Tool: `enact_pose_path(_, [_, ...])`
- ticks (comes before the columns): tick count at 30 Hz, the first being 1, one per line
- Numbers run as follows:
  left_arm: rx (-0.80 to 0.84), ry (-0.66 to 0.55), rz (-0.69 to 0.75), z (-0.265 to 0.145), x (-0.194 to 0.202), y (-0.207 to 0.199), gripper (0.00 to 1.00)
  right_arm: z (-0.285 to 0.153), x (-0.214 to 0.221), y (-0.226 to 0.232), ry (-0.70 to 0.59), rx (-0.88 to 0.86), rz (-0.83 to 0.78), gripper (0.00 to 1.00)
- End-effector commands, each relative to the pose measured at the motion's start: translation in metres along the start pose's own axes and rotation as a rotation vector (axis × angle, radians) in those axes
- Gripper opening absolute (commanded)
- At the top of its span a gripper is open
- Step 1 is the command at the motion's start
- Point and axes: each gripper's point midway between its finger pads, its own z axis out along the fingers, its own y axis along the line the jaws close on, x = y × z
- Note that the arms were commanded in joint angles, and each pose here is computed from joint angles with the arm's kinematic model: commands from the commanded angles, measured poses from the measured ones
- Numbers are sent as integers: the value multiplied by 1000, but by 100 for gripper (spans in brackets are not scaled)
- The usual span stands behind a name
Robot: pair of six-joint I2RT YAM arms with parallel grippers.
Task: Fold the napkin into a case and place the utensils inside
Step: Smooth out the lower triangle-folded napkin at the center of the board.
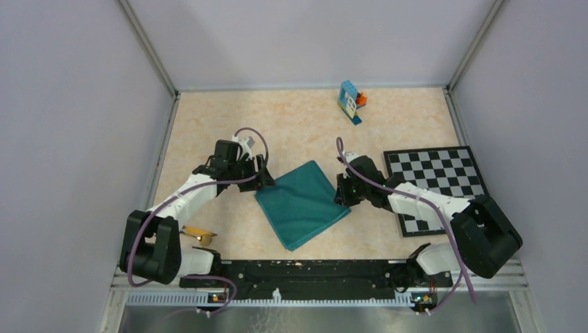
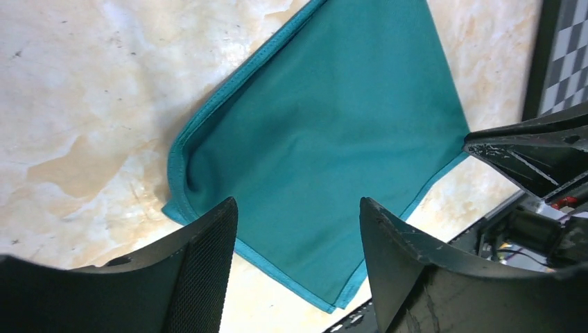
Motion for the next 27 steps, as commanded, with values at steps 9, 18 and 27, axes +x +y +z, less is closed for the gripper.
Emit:
enact_pose_path(9, [-14,-7,-56,18,9,14,55,-8,47,-42,30,155,124,0])
enact_pose_path(18, [-251,21,-157,35,33,71,54,-5,21,-51,-42,213,57,0])
enact_pose_path(27, [-22,-57,-70,7,0,9,71,-44,-37,7,-147,178,-236,33])
